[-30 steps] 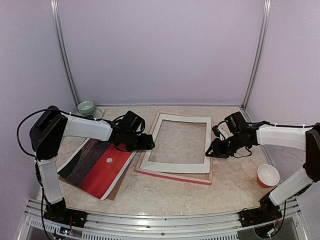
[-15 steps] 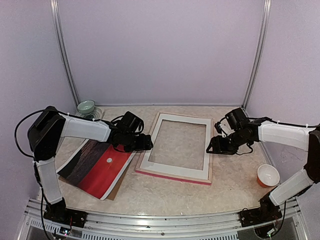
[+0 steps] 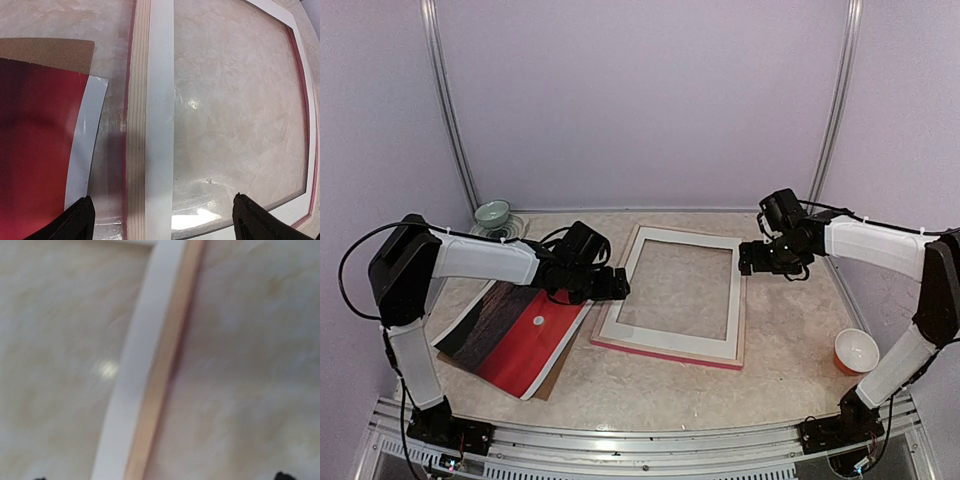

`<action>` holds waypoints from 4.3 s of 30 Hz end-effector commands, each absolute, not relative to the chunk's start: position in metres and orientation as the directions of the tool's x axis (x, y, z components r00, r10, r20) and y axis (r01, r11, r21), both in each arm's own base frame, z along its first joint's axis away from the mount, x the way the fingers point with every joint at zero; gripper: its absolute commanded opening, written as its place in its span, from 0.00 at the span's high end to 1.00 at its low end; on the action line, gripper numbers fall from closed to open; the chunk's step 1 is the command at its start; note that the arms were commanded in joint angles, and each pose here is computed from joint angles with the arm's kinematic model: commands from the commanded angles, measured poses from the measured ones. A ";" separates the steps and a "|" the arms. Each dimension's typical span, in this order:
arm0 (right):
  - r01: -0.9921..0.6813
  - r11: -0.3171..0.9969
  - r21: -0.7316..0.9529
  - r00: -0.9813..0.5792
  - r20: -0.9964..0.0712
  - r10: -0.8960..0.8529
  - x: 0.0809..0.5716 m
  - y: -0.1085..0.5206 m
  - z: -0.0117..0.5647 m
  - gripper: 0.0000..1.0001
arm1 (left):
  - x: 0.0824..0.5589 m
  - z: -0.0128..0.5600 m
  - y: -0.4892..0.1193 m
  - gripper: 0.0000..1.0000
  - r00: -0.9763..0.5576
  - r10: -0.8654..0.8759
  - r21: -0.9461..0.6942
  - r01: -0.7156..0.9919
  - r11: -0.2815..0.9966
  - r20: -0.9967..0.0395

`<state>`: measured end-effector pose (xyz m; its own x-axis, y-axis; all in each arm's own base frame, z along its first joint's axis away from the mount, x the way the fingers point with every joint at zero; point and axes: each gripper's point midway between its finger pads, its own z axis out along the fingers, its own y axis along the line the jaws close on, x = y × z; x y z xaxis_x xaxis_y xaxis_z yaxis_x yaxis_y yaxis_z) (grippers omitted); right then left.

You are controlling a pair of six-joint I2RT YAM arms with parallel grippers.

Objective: Put the photo into the frame
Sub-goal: Press the mat board onto the glass panel, then press the mat board against the glass panel.

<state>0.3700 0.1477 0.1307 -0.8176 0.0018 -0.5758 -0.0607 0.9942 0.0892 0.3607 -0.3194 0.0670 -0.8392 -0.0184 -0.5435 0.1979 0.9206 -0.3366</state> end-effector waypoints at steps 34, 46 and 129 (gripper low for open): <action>0.163 0.964 -0.212 -0.828 -0.560 0.016 0.544 0.093 0.045 0.01 | 0.331 0.067 -0.318 0.01 -0.840 0.007 -0.310 0.208 0.928 -0.543; 0.126 0.968 -0.215 -0.846 -0.533 -0.008 0.544 0.097 0.031 0.01 | 0.331 0.063 -0.320 0.01 -0.842 0.010 -0.302 0.205 0.931 -0.539; -0.038 0.985 0.169 -0.848 -0.528 0.057 0.427 0.139 0.065 0.03 | 0.524 0.088 -0.333 0.03 -0.703 0.051 -0.121 0.193 0.974 -0.710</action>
